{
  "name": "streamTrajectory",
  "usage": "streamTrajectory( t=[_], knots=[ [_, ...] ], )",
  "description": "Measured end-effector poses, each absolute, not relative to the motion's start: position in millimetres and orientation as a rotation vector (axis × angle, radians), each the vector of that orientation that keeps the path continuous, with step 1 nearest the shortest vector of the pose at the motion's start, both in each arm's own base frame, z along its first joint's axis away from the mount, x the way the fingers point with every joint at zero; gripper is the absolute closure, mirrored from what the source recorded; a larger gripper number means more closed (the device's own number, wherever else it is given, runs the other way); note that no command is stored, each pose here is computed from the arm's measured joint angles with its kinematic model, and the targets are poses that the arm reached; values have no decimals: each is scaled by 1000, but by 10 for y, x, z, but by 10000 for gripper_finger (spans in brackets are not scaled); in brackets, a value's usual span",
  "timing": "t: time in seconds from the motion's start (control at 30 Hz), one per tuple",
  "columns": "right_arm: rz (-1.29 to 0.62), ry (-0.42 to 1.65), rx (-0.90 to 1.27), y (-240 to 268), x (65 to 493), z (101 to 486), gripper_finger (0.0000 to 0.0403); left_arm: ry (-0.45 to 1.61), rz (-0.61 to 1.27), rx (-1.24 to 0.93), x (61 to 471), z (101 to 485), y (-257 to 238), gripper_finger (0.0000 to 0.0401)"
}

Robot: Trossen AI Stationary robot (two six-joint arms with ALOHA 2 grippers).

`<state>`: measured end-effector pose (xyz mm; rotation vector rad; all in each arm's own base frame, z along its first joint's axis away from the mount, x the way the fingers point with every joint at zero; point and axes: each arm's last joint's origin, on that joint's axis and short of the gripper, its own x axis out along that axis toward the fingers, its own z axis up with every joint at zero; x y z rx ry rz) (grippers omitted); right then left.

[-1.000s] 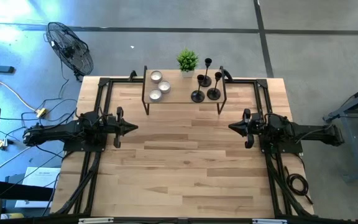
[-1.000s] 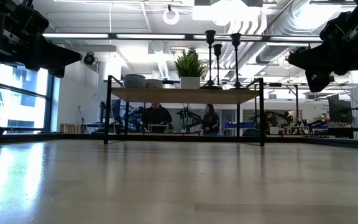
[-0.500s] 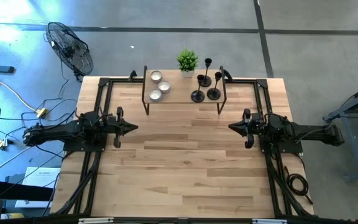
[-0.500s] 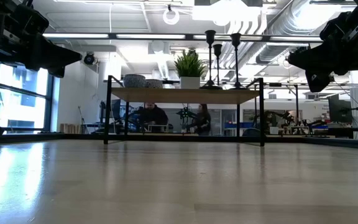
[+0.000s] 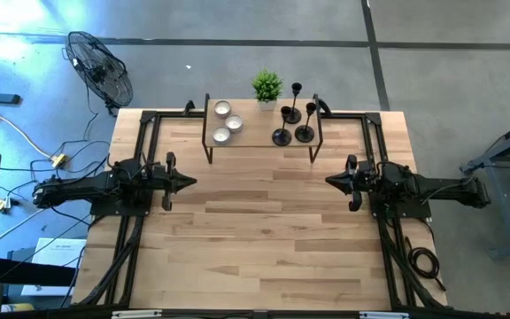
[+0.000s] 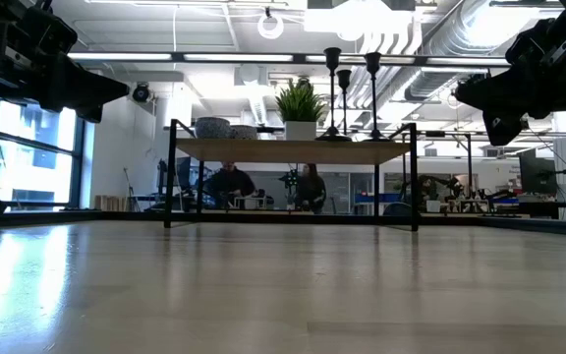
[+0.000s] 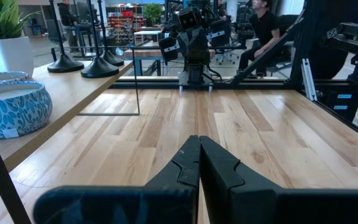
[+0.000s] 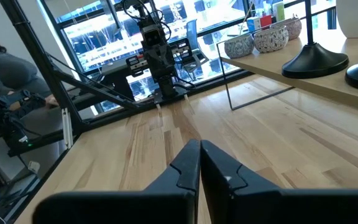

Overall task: Pick & Place candle stick holders
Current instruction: Return to Home Position

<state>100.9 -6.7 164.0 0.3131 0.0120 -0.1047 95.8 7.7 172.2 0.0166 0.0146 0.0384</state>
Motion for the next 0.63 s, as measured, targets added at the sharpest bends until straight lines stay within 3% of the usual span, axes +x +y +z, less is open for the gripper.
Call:
streamTrajectory(
  t=[0.63],
  knots=[
    [-105,12,313,-67,1009,1640,395,15,39,17,958,1722,77,401]
  ],
)
